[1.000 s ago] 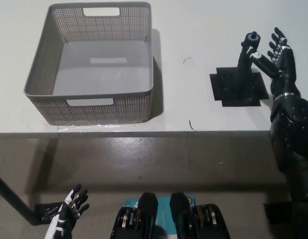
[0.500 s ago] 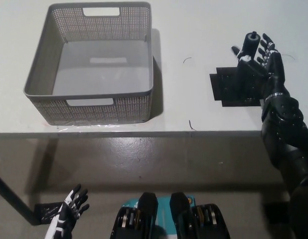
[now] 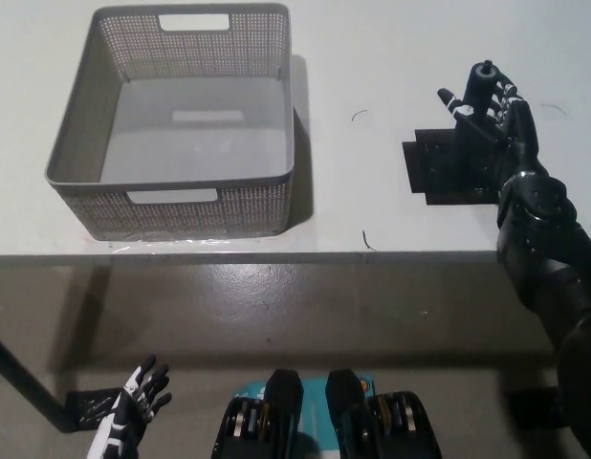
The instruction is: Use the right hand to pick up a electric screw driver and put it into a container on the left side
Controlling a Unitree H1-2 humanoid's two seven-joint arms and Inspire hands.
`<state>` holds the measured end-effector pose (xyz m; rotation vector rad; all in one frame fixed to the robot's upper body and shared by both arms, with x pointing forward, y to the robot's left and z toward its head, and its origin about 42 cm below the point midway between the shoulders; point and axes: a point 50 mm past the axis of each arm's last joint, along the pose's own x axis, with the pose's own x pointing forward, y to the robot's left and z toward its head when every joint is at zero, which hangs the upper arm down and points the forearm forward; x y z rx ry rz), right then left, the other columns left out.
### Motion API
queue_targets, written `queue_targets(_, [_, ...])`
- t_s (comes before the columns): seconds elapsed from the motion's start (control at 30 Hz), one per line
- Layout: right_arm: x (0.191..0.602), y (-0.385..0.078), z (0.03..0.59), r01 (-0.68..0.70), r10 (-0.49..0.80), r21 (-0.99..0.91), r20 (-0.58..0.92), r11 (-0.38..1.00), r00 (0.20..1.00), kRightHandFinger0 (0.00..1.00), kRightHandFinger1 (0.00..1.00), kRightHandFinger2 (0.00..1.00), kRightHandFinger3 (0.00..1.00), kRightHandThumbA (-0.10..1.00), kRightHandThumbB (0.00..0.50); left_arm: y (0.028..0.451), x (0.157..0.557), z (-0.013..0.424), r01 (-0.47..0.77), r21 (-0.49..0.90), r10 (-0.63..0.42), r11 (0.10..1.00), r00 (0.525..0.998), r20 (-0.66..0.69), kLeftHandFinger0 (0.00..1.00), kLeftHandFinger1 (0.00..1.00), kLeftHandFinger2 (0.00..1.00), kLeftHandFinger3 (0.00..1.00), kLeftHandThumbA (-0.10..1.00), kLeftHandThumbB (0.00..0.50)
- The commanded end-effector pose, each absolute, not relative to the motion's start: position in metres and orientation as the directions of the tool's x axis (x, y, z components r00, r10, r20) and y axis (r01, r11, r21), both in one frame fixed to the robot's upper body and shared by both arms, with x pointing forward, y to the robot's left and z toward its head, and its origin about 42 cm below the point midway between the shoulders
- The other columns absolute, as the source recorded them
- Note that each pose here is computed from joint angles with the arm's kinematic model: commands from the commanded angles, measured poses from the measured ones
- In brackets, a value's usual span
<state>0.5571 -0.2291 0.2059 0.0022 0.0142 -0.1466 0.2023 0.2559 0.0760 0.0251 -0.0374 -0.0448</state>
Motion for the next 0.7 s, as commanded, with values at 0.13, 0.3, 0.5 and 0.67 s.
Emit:
queue_targets(0.13, [0.574, -0.223, 0.250, 0.117, -0.118, 0.009, 0.066, 0.993, 0.991, 1.00, 1.00, 1.00, 1.00, 0.86, 0.481, 0.261, 0.199, 0.080, 0.060, 0.062, -0.065, 0.996, 0.995, 0.078, 1.00, 1.00, 1.00, 1.00, 1.00, 0.154])
queue_targets(0.3, [0.576, -0.220, 0.252, 0.114, -0.113, -0.006, 0.054, 0.993, 0.992, 1.00, 1.00, 1.00, 1.00, 0.85, 0.464, 0.261, 0.200, 0.080, 0.065, 0.059, -0.070, 0.996, 0.995, 0.078, 1.00, 1.00, 1.00, 1.00, 1.00, 0.149])
queue_targets(0.5, [0.579, -0.214, 0.258, 0.117, -0.116, -0.058, 0.033, 0.991, 0.993, 1.00, 1.00, 1.00, 1.00, 0.86, 0.473, 0.260, 0.203, 0.082, 0.075, 0.070, -0.081, 0.995, 0.993, 0.085, 1.00, 1.00, 1.00, 1.00, 1.00, 0.135])
queue_targets(0.67, [0.582, -0.207, 0.264, 0.121, -0.120, -0.088, 0.012, 0.989, 0.993, 1.00, 1.00, 1.00, 1.00, 0.81, 0.492, 0.261, 0.203, 0.083, 0.076, 0.073, -0.082, 0.994, 0.993, 0.084, 1.00, 1.00, 1.00, 1.00, 1.00, 0.146])
